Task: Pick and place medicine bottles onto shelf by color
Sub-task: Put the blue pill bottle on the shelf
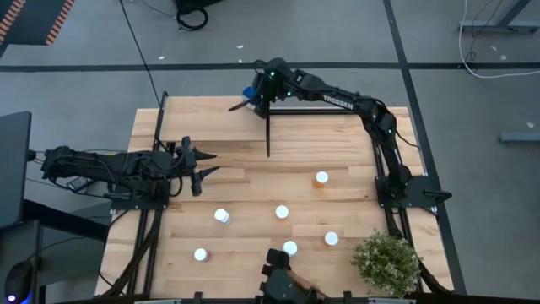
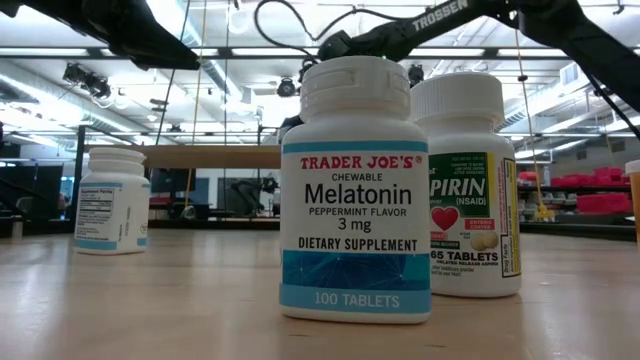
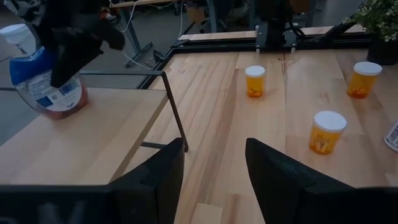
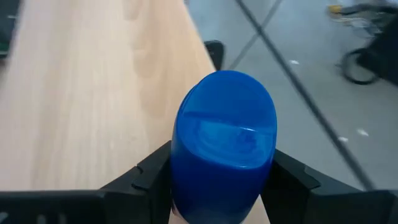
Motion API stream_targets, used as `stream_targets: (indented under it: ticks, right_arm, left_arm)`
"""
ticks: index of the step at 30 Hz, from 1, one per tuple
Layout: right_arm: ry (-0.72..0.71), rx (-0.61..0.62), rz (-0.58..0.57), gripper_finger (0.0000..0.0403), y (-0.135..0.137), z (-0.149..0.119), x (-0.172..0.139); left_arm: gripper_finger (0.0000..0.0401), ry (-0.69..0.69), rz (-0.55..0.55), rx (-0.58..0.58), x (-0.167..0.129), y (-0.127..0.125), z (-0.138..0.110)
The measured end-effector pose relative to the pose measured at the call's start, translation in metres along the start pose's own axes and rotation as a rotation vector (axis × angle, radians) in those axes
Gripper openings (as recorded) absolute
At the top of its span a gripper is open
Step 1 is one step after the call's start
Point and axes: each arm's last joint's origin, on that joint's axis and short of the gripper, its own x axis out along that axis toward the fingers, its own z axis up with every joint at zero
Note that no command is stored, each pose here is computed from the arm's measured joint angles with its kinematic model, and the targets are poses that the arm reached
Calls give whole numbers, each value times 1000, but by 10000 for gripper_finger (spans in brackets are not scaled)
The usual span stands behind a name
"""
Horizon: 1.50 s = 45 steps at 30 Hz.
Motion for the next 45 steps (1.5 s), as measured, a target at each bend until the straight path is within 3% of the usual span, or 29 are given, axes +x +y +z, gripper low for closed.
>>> stream_targets:
  ticks: [6, 13, 22, 35, 45]
  right_arm:
    - [-34, -74, 36, 195, -15, 3, -8]
    - [-39, -193, 44, 195, -14, 4, -8]
    - [-45, -260, 57, 195, -13, 4, -8]
    - [-27, -237, 110, 197, -18, -1, -10]
    - [-31, -158, 69, 248, -29, -2, -13]
  left_arm:
    - [177, 4, 0, 3, 0, 0, 0]
    - [178, -6, 1, 20, 0, 0, 1]
    - [182, -18, 1, -8, 0, 0, 2]
    - [186, -74, 0, -73, 0, 0, 8]
    - [188, -94, -1, -103, 0, 0, 10]
